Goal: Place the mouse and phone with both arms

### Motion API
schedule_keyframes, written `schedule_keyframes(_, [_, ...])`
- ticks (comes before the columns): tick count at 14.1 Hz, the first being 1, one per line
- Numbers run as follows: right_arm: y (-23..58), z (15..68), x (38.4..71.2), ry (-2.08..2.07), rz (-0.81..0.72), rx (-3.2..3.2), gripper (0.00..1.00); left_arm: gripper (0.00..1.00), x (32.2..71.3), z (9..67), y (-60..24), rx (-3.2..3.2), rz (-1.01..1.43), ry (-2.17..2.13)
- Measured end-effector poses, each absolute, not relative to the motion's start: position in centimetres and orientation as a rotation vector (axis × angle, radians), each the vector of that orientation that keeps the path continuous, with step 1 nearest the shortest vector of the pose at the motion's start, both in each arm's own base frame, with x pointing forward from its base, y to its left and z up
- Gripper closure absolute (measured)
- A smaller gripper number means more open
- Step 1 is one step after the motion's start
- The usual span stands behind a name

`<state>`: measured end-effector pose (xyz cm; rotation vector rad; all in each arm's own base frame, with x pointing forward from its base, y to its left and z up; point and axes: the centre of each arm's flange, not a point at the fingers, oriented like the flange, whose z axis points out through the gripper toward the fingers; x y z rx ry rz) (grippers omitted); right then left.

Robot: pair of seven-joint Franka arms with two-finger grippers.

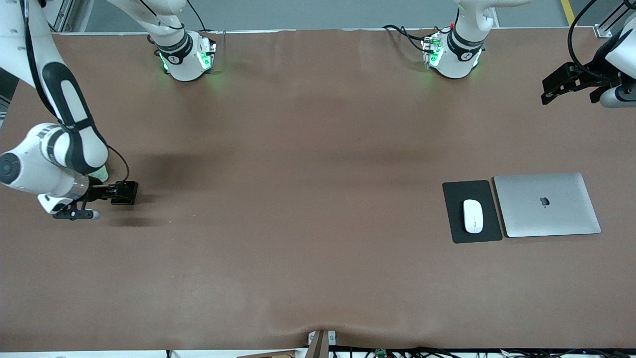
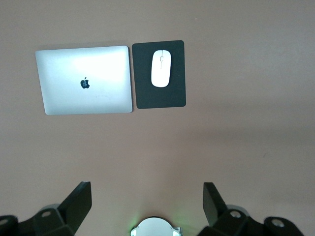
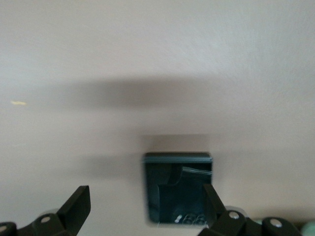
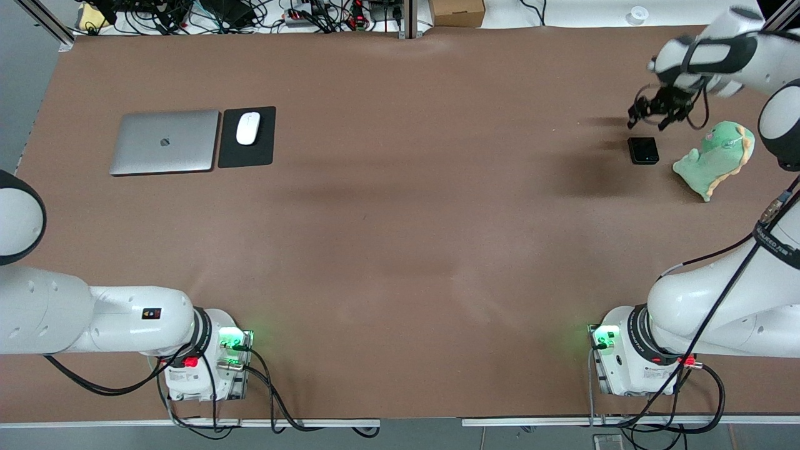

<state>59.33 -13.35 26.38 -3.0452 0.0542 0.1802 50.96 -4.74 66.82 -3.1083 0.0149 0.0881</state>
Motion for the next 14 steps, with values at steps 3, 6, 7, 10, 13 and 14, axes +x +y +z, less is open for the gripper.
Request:
schedule_keyframes(3, [-8.0, 35.6, 61.5, 0.072, 0.171, -3.049, 0.0, 0.0, 51.0, 66.8, -4.6, -3.108, 0.09, 0.011])
schedule_keyframes(6, [-4.0, 42.6, 60.5, 0.095, 0.148, -3.079, 0.0, 0.0, 51.0, 66.8, -4.5, -3.108, 0.09, 0.009])
schedule_keyframes(7, [-3.5, 45.1, 59.5, 0.1, 0.149, -3.083, 0.0, 0.0, 51.0, 66.8, -4.5, -3.108, 0.09, 0.009])
schedule_keyframes(10, [-3.5, 52.0, 56.0, 0.111, 0.13, -3.083, 0.0, 0.0, 51.0, 66.7, -4.6, -3.109, 0.088, 0.01])
schedule_keyframes(13, [-3.9, 55.9, 53.7, 0.123, 0.084, -3.083, 0.0, 0.0, 51.0, 66.8, -4.7, -3.109, 0.083, 0.012])
schedule_keyframes(14, [-3.9, 56.5, 53.3, 0.122, 0.08, -3.083, 0.0, 0.0, 51.0, 66.8, -4.7, -3.109, 0.083, 0.015])
